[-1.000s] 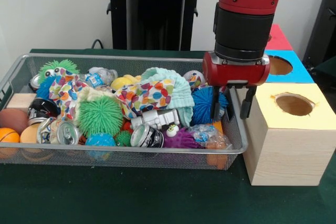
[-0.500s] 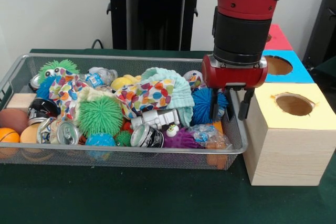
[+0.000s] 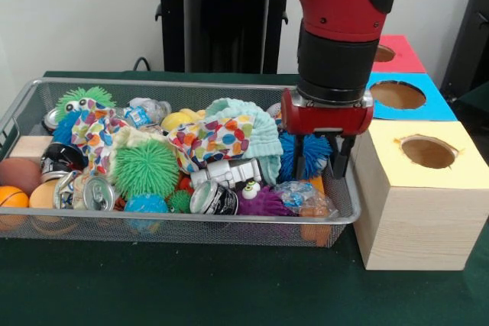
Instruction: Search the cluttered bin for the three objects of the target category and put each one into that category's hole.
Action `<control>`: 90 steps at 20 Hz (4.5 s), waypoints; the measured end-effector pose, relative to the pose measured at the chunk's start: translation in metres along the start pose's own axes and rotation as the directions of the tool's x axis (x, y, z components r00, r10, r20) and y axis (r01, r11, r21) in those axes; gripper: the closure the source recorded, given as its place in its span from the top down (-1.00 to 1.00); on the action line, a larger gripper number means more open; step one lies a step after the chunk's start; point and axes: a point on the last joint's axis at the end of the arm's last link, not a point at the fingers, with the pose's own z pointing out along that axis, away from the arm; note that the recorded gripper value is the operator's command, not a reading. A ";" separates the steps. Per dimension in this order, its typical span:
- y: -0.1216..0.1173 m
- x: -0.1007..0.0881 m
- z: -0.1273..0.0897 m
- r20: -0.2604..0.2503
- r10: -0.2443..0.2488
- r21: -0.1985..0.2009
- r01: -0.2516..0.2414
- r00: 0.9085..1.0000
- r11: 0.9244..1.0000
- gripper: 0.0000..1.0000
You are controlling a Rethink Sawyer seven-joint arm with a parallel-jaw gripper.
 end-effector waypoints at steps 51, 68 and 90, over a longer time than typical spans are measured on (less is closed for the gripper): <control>0.004 0.029 0.053 -0.050 0.001 -0.007 -0.001 0.999 1.000 1.00; 0.003 0.028 0.054 -0.033 0.001 -0.004 -0.001 0.999 1.000 1.00; 0.004 0.028 0.056 -0.030 0.001 -0.004 -0.001 1.000 1.000 1.00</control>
